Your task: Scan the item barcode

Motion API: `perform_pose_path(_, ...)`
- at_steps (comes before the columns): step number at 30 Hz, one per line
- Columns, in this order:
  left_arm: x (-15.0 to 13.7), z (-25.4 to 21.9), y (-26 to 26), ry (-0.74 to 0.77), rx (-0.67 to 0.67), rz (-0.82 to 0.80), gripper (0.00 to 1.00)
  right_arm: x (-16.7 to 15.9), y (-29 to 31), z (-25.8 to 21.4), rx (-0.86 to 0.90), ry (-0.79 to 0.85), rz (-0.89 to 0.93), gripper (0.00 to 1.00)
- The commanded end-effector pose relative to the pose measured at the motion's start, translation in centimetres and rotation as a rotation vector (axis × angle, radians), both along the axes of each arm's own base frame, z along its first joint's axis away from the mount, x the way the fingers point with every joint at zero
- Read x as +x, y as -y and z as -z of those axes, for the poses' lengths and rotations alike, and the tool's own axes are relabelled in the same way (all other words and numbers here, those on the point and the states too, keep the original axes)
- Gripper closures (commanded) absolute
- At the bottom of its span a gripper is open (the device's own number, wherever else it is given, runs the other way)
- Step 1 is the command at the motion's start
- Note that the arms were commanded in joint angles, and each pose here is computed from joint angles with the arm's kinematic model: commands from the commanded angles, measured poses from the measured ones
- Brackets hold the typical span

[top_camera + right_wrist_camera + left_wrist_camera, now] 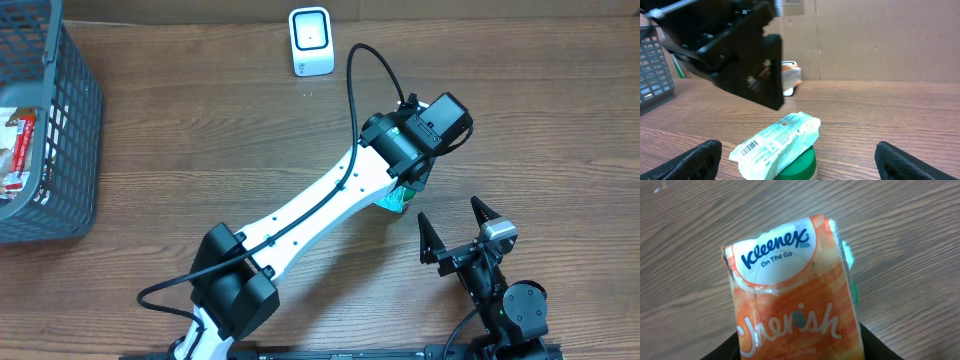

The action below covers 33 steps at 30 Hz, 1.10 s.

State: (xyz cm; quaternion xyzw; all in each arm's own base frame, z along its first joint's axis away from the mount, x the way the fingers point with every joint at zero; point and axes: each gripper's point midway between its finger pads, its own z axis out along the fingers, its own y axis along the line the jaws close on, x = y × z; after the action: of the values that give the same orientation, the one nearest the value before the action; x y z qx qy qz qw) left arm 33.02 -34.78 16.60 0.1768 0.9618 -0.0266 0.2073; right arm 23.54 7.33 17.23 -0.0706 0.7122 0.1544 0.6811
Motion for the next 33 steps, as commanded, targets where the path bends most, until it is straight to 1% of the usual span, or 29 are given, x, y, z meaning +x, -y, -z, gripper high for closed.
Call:
perform_pose_path(1, 1.1, -1.1, -2.6, 0.017, 0.015, -0.126, 0.55, 0.0, 0.1, 0.2, 0.005, 0.002, 0.002, 0.0)
perform_pose_path(9, 1.1, -0.3, -7.3, -0.052, 0.107, -0.264, 0.55, 0.0, 0.1, 0.2, 0.005, 0.002, 0.002, 0.0)
perform_pose_path(14, 0.7, 0.4, -10.4, -0.099, 0.187, -0.332, 0.55, 0.0, 0.1, 0.2, 0.005, 0.002, 0.002, 0.0)
perform_pose_path(18, -0.1, 2.3, -11.5, -0.138, 0.233, -0.354, 0.55, 0.0, 0.1, 0.2, 0.005, 0.002, 0.002, 0.0)
perform_pose_path(23, -1.0, 6.0, -12.3, -0.174, 0.278, -0.362, 0.55, 0.0, 0.1, 0.2, 0.005, 0.002, 0.002, 0.0)
perform_pose_path(27, -1.2, 8.9, -12.9, -0.183, 0.289, -0.368, 0.54, 0.0, 0.1, 0.2, 0.005, 0.002, 0.002, 0.0)
perform_pose_path(30, -1.6, 10.5, -13.3, -0.191, 0.299, -0.368, 0.51, 0.0, 0.1, 0.2, 0.005, 0.002, 0.002, 0.0)
perform_pose_path(33, -2.0, 11.3, -13.6, -0.2, 0.304, -0.367, 0.36, 0.0, 0.1, 0.2, 0.005, 0.002, 0.002, 0.0)
